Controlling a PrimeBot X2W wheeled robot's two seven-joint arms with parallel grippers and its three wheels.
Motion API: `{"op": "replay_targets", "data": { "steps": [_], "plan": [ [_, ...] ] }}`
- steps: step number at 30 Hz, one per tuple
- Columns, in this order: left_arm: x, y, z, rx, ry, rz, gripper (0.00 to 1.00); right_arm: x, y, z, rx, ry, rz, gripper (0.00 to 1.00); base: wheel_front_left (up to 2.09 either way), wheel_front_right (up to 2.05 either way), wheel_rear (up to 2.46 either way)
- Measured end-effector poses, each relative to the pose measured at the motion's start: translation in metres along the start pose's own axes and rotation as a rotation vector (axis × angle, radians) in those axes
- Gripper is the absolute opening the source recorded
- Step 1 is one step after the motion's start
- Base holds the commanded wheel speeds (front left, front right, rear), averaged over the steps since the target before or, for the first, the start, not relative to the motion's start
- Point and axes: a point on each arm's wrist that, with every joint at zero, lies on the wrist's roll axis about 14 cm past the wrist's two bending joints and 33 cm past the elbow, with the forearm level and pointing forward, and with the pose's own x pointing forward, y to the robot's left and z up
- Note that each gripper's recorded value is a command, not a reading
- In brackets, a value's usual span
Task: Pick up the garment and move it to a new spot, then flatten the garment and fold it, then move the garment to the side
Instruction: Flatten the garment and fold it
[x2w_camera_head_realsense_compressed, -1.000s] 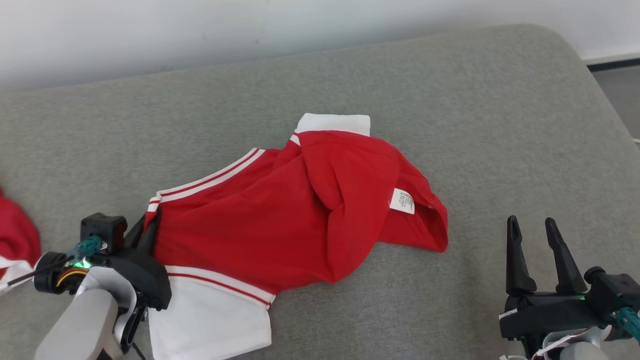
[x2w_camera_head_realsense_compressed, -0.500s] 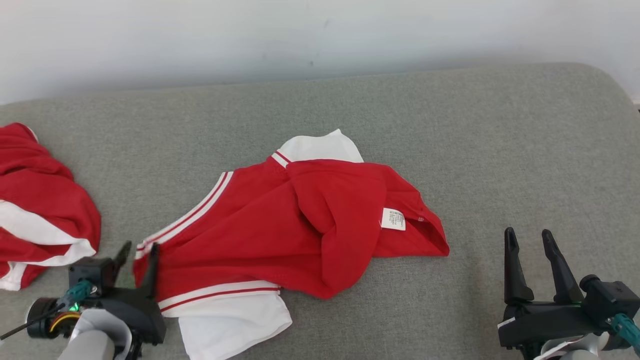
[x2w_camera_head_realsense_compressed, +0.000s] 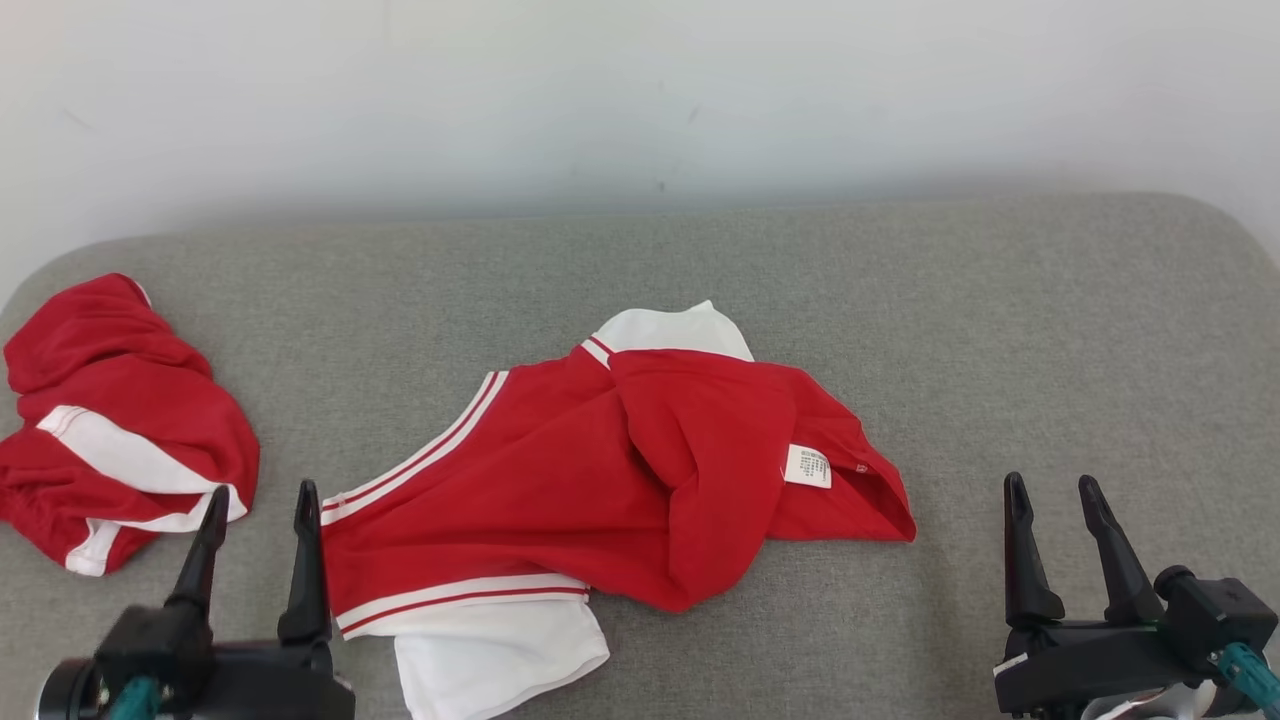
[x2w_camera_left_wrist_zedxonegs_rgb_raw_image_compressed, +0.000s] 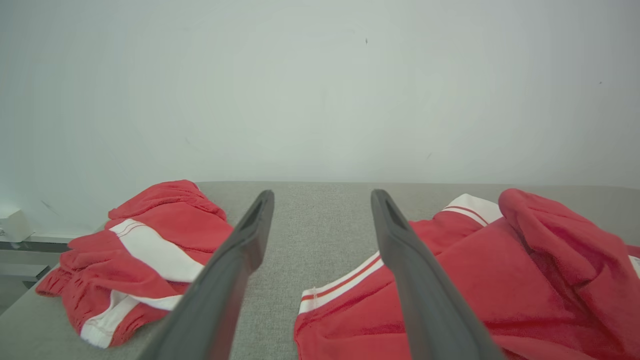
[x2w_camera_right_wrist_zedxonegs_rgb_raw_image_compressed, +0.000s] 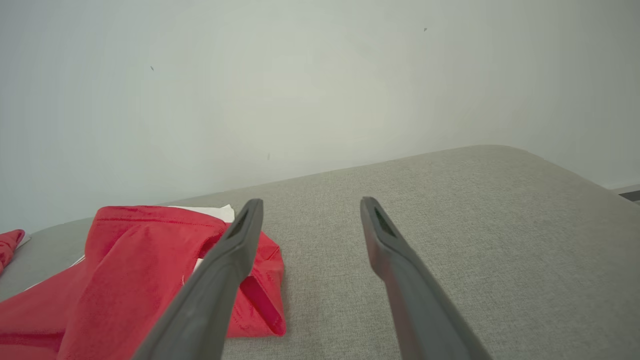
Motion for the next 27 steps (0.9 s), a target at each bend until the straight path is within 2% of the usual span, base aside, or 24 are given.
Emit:
{"op": "replay_targets", "data": {
  "steps": [9, 23, 27],
  "plan": [
    [-0.045, 0.002, 0.003, -0.015, -0.018, 0.036, 1.0, -0.004, 0.006, 0.0, -0.002, 0.005, 0.026, 1.0, 0.0, 0.0, 0.0],
    [-0.058, 0.004, -0.001, 0.011, -0.007, 0.041, 1.0, -0.006, 0.015, -0.017, -0.004, 0.06, 0.061, 1.0, 0.0, 0.0, 0.0],
    [-0.057, 0.002, -0.003, 0.009, -0.002, 0.038, 1.0, 0.009, 0.02, -0.014, -0.036, 0.059, 0.107, 1.0, 0.0, 0.0, 0.0]
  ]
}}
